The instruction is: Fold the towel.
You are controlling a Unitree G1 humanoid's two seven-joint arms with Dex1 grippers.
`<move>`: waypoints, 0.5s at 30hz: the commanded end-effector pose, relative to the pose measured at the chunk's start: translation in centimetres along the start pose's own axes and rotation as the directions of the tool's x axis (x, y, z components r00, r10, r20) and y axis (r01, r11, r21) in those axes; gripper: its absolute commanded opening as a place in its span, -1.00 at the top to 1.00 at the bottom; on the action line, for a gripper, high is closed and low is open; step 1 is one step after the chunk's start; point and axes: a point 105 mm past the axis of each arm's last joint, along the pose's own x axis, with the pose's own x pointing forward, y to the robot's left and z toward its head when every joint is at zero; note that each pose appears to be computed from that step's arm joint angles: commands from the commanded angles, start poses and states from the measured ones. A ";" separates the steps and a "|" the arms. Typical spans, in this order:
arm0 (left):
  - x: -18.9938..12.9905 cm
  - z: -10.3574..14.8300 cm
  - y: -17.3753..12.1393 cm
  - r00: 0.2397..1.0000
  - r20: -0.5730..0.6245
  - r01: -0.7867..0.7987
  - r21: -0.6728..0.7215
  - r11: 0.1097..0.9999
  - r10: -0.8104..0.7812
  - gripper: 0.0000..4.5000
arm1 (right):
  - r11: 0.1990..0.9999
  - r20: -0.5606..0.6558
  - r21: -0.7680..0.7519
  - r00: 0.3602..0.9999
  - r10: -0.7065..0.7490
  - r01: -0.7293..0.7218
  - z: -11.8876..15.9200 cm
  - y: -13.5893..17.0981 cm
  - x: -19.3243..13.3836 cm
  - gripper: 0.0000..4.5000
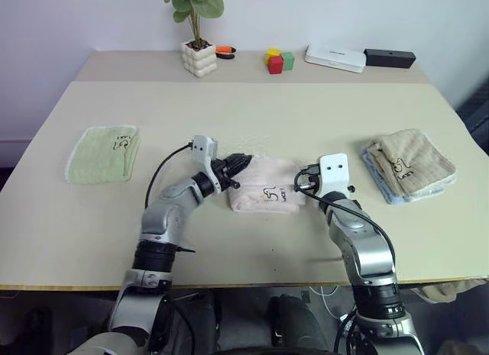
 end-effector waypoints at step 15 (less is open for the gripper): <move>-5.6 0.8 1.2 0.984 -0.156 0.057 -0.209 0.976 -0.091 -1.00 | 0.777 0.404 -0.112 0.686 0.605 -0.619 9.7 0.9 -5.1 -0.97</move>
